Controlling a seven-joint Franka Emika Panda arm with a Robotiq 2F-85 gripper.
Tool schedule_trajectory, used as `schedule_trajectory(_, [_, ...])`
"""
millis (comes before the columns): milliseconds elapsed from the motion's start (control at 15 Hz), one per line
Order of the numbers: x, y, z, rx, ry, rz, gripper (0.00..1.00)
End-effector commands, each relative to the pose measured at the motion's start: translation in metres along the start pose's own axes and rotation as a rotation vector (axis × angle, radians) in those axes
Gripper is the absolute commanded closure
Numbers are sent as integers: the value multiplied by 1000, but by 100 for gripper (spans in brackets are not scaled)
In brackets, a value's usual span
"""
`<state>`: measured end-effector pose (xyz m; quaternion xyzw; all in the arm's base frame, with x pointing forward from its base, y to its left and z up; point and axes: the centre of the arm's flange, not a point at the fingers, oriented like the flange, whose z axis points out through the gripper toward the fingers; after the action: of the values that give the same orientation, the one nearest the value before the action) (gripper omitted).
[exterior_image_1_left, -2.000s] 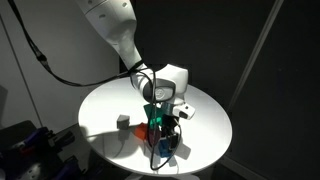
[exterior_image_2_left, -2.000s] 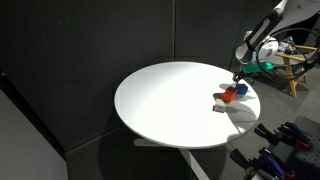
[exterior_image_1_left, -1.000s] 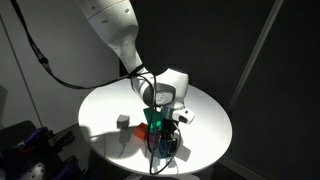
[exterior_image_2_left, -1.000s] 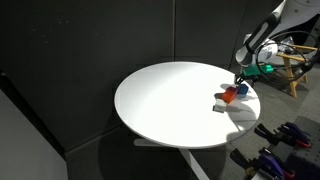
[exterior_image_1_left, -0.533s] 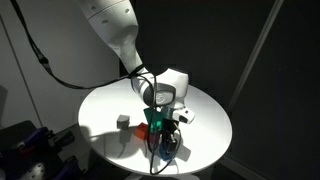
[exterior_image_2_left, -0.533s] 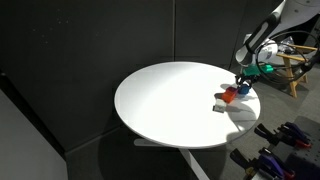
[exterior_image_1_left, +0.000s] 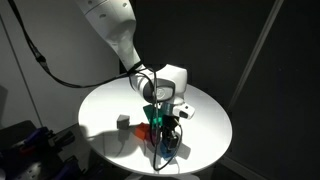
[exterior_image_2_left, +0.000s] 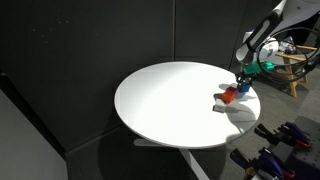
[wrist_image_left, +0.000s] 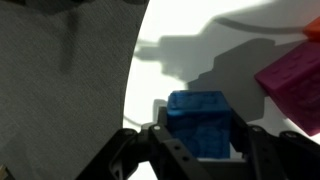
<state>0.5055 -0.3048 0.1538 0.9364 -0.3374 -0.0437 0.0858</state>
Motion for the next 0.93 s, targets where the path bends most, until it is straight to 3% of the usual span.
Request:
schedule_trajectory(0, [-16,4,-30,-11,11,-15,67])
schedule_trajectory(867, [-64,-2,-82,-17,81,-180,67])
